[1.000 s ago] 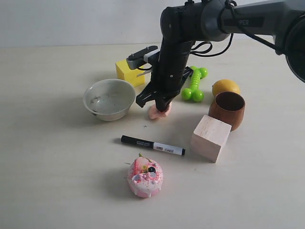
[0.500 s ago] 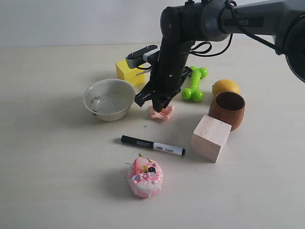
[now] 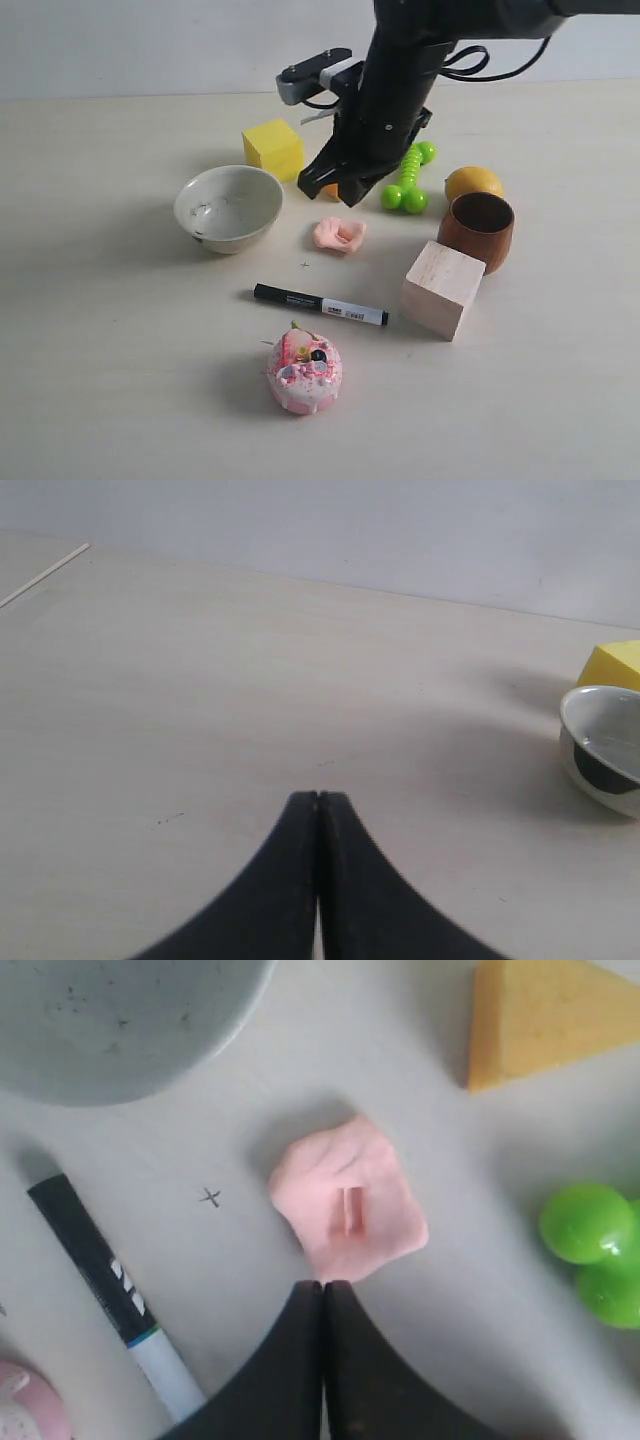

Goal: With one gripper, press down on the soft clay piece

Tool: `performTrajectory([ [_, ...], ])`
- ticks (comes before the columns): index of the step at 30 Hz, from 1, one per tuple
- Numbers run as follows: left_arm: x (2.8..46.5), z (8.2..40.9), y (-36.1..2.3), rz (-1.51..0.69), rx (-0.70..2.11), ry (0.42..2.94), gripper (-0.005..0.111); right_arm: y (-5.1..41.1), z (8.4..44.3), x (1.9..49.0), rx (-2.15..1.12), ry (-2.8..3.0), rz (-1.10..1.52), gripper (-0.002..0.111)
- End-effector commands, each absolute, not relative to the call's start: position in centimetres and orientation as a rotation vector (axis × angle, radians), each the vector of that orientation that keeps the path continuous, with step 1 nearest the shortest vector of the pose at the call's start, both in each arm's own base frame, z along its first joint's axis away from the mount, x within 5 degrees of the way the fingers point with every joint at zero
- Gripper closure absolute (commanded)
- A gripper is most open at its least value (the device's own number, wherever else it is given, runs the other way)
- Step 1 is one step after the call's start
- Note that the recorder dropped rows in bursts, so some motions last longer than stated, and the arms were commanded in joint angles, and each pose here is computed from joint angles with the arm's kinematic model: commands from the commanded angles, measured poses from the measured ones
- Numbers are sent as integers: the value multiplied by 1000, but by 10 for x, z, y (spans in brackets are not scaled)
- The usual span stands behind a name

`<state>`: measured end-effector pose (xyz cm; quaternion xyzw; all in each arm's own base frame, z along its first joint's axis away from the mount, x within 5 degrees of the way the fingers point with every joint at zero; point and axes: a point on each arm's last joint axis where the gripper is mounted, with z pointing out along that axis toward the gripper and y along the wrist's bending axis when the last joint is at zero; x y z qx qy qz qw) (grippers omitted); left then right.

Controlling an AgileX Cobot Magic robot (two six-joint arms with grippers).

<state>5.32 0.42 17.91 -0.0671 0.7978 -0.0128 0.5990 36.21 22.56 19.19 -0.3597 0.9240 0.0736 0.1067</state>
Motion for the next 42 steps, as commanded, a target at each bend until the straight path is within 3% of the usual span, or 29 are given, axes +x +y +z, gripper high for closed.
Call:
performTrajectory([
  [1, 53, 181, 4, -30, -144, 1834, 107, 207, 214, 340, -899, 2633, 301, 108],
  [8, 53, 181, 4, -30, -144, 1834, 107, 182, 252, 286, -601, 2457, 509, 108],
  [24, 53, 181, 4, -30, -144, 1834, 107, 137, 369, 223, -426, 1924, 553, 108],
  [35, 53, 181, 4, -30, -144, 1834, 107, 122, 395, 211, -505, 1730, 403, 108],
  [42, 53, 181, 4, -30, -144, 1834, 107, 30, 393, 170, -167, 1832, 191, 108],
])
